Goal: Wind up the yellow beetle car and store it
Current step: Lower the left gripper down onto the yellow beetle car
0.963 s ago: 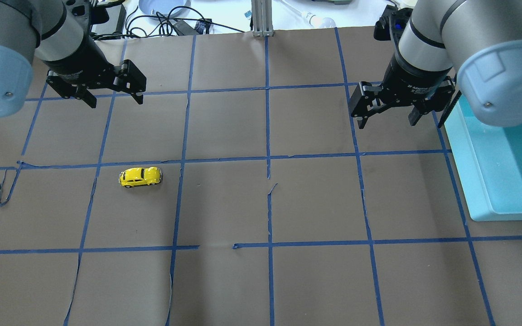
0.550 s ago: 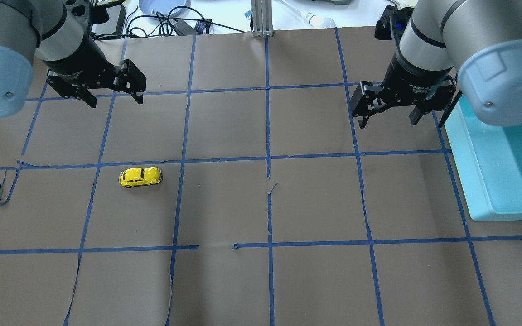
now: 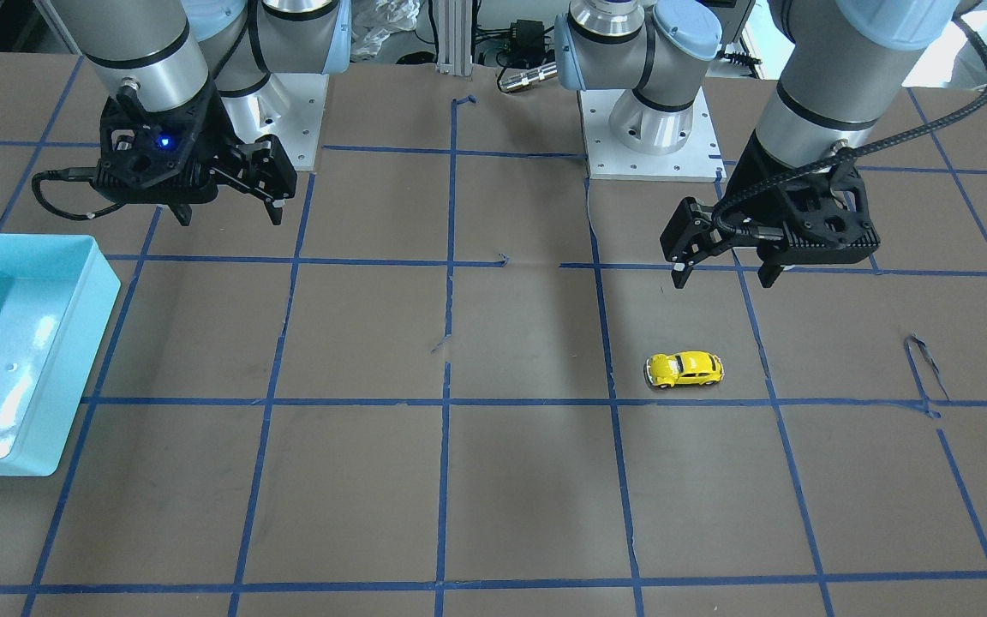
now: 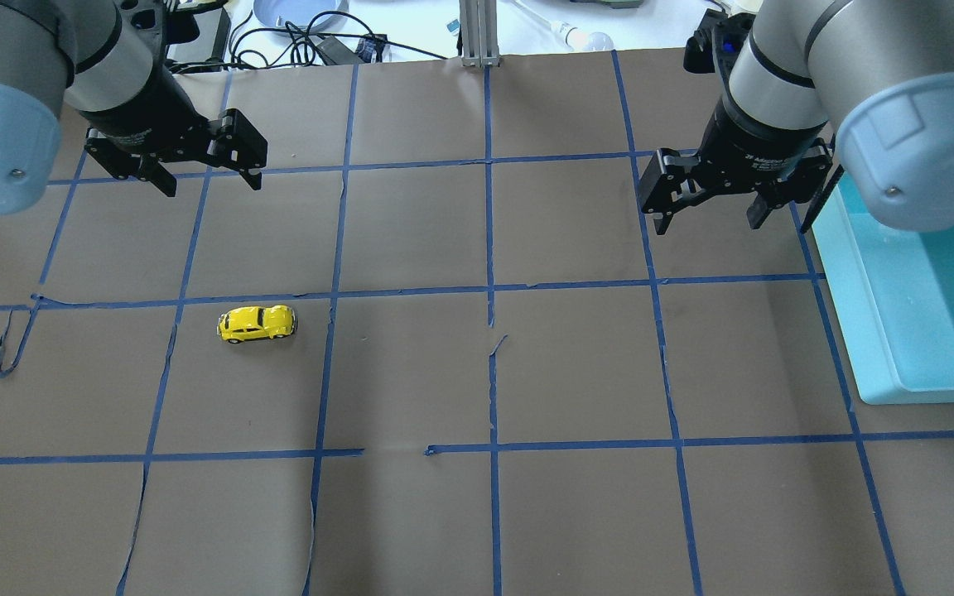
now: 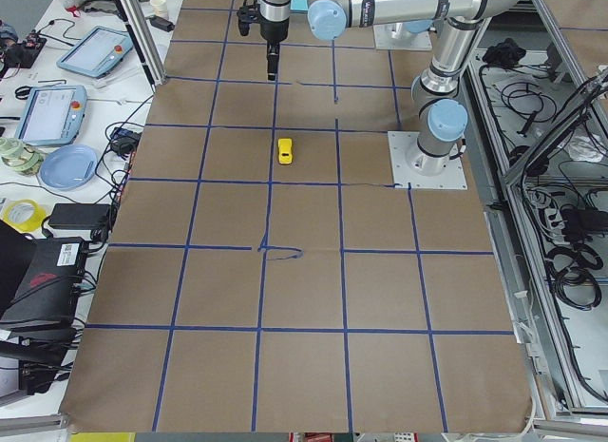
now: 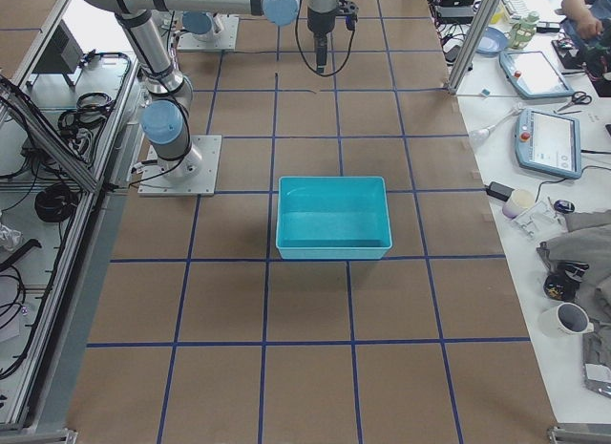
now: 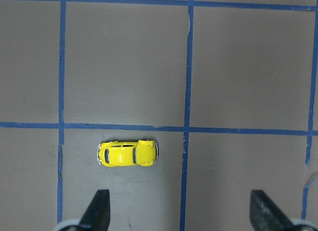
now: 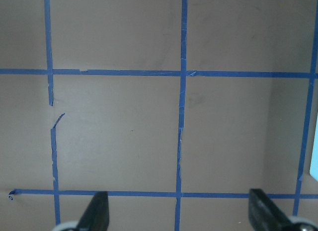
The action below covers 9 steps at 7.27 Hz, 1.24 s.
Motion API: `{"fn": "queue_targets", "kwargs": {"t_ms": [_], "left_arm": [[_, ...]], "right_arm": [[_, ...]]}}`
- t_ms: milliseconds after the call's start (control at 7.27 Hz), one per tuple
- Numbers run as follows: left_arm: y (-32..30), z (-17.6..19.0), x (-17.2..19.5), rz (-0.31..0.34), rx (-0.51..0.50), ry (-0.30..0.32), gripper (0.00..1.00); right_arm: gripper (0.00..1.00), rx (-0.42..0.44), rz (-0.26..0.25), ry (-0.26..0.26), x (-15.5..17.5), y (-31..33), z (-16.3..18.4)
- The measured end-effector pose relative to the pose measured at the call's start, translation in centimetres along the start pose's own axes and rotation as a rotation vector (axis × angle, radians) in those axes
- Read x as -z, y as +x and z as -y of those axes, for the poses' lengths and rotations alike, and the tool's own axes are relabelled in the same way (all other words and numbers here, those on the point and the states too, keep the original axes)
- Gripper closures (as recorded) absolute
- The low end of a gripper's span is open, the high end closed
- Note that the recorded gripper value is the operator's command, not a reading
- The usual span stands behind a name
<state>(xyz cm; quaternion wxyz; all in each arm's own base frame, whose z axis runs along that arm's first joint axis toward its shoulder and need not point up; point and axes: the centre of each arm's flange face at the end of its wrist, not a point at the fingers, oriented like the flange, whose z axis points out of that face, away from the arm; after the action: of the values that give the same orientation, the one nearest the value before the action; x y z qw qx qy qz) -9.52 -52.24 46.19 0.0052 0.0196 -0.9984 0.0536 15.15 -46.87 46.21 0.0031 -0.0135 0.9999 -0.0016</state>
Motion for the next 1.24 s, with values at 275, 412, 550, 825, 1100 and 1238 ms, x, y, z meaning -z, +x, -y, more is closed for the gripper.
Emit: {"fn": "queue_targets", "kwargs": {"t_ms": [275,412,550,825,1100,1238], "left_arm": [[-0.1,0.1,-0.5,-0.005,-0.062,-0.015,0.0],[-0.2,0.2,-0.8,-0.006,-0.156,-0.022,0.0],[-0.4,0.3,-1.6,-0.008,-0.263,-0.037,0.0],[-1.3,0.5,-7.4,-0.032,-0.541,-0.091,0.0],[-2.9,0.3,-12.7,-0.07,-0.833,-0.131,0.03],[-4.5,0.3,-14.4,-0.098,-1.0,-0.148,0.07]], "right_arm": [[0.0,0.0,0.0,-0.002,-0.1,0.0,0.0],[0.0,-0.001,0.0,-0.003,-0.2,0.0,0.1],[0.0,-0.001,0.001,-0.004,-0.2,0.0,0.1],[0.0,0.0,0.003,-0.006,-0.3,0.0,0.1],[0.0,-0.001,0.002,-0.006,-0.3,0.0,0.1],[0.0,0.0,0.002,-0.006,-0.3,0.0,0.1]]}}
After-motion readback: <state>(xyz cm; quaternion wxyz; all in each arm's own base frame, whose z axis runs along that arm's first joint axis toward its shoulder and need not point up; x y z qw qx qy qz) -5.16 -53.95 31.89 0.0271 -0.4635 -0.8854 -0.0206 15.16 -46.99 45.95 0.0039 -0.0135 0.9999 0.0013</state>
